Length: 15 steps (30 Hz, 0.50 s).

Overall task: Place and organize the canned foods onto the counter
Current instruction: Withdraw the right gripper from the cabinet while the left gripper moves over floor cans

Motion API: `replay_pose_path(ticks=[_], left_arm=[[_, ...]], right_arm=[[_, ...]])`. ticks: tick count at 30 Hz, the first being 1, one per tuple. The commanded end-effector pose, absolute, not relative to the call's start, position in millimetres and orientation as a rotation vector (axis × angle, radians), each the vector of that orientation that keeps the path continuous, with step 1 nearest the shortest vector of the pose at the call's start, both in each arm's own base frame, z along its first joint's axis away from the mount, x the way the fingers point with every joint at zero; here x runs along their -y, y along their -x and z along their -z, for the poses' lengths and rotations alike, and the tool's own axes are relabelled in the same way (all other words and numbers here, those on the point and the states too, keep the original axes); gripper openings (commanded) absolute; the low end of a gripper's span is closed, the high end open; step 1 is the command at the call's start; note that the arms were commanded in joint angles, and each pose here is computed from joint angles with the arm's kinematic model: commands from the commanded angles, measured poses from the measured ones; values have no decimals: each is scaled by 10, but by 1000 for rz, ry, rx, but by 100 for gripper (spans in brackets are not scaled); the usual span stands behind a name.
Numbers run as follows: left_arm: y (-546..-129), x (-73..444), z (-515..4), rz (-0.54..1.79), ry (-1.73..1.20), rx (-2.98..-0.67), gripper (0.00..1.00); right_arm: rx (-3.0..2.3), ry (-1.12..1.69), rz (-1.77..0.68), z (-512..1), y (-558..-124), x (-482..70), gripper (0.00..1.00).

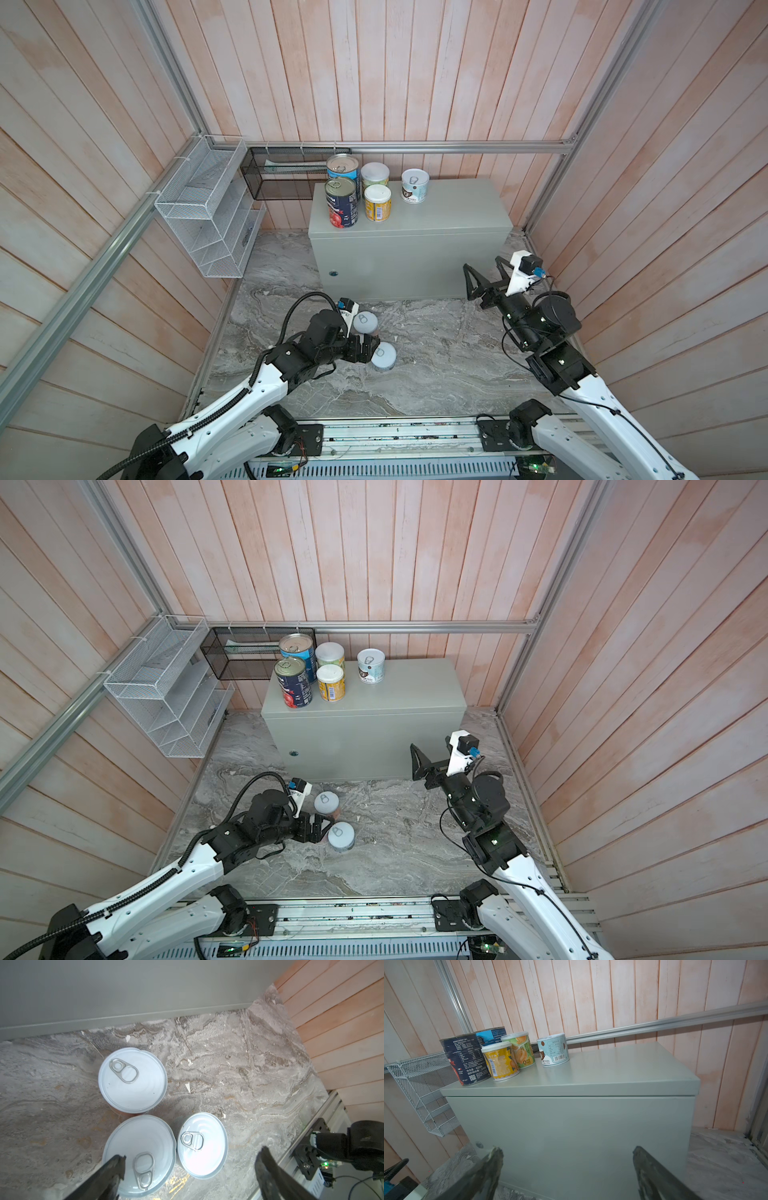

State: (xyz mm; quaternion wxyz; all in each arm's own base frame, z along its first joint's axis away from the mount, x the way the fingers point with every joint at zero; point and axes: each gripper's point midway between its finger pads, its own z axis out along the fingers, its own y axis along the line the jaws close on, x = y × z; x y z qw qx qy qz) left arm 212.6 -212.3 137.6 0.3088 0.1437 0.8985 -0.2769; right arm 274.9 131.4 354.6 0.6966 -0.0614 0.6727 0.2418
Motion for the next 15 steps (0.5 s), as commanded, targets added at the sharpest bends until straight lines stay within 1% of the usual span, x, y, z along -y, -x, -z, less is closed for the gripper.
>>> replay_pose_path(ticks=[1, 4, 11, 15], left_arm=[[-2090, 2138, -1324, 681, -416, -2386, 100], [-2039, 2167, -1277, 679, -409, -2400, 100], [-1909, 2212, -1227, 692, -371, -2432, 100], [-1843, 2203, -1190, 666, -352, -2479, 100]], right_arm=[[-1599, 91, -632, -3251, -2642, -1325, 97], [-1624, 95, -692, -3153, -2608, -1391, 98], [-1711, 113, -750, -2795, -2723, -1565, 97], [-1715, 121, -784, -2734, -2776, -1644, 97]])
